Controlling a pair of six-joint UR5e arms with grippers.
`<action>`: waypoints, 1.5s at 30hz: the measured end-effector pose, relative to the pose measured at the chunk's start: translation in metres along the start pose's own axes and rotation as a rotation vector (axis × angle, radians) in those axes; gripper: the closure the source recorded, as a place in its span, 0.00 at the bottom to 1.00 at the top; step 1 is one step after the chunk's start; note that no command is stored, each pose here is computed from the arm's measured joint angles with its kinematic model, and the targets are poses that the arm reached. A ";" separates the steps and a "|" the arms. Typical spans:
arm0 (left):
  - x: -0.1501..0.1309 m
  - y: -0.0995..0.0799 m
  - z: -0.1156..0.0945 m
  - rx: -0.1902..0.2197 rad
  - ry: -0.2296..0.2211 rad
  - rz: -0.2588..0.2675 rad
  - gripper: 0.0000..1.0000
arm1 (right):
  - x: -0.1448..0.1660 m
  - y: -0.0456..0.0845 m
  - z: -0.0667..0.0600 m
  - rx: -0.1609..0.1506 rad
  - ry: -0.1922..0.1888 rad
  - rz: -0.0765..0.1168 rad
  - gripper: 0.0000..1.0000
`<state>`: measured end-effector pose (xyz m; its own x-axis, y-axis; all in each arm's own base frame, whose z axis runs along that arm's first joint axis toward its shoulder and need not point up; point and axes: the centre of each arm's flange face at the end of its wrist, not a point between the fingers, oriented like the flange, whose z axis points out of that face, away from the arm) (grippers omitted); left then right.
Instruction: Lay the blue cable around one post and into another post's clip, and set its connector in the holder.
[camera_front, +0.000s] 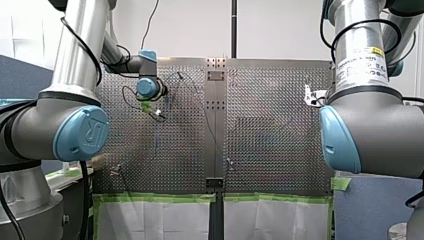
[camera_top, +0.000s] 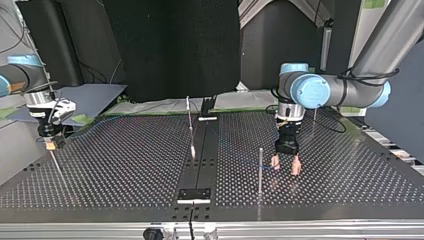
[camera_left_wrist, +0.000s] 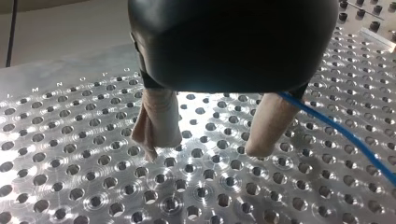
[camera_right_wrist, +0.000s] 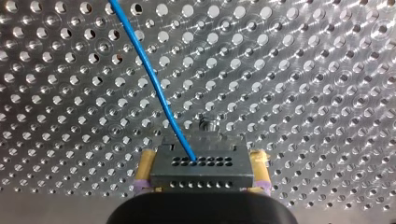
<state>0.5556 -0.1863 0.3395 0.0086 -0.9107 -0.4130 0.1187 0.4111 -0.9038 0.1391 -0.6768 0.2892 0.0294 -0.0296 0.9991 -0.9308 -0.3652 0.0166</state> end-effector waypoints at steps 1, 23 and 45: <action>0.000 0.000 0.000 0.000 0.000 0.000 0.00 | 0.000 0.000 0.000 0.000 0.000 0.000 0.80; 0.000 0.000 0.000 0.001 0.001 0.002 0.00 | -0.006 0.000 0.001 0.000 -0.011 0.005 0.00; -0.001 -0.015 -0.004 -0.002 0.018 0.035 0.00 | -0.006 0.000 0.001 0.000 -0.011 0.005 0.00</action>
<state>0.5493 -0.1912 0.3533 -0.0050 -0.8950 -0.4461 0.1165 0.4425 -0.8892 0.1391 -0.6773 0.2835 0.0288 -0.0421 0.9987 -0.9308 -0.3654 0.0114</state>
